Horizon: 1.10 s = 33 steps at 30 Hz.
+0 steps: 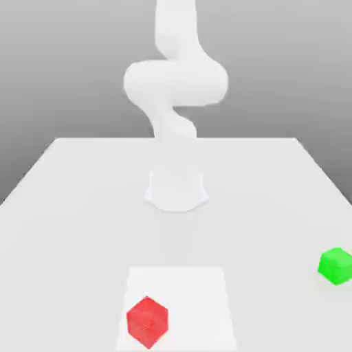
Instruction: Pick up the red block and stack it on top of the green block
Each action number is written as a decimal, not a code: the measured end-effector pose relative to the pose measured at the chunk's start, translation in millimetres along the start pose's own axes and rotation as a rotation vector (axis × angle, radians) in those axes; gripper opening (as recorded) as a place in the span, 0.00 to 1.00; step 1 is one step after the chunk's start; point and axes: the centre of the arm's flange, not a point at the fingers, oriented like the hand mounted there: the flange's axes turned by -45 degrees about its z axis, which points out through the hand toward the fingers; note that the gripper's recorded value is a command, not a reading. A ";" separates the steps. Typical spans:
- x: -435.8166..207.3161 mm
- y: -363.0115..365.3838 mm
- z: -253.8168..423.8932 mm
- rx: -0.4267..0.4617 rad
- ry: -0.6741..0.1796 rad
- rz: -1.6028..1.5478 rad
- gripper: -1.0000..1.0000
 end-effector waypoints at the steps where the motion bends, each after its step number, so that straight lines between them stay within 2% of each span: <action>1: -1.3 2.1 22.2 -0.002 -0.032 0.027 0.50; 11: -58.9 25.2 215.9 -0.065 -0.323 0.275 0.50; 23: -216.1 59.4 385.8 -0.247 -0.645 0.554 0.50; 29: -276.8 65.9 443.6 -0.276 -0.682 0.584 0.50; 30: -281.7 66.3 448.3 -0.276 -0.682 0.584 0.00; 33: -281.6 66.3 448.3 -0.276 -0.682 0.584 0.00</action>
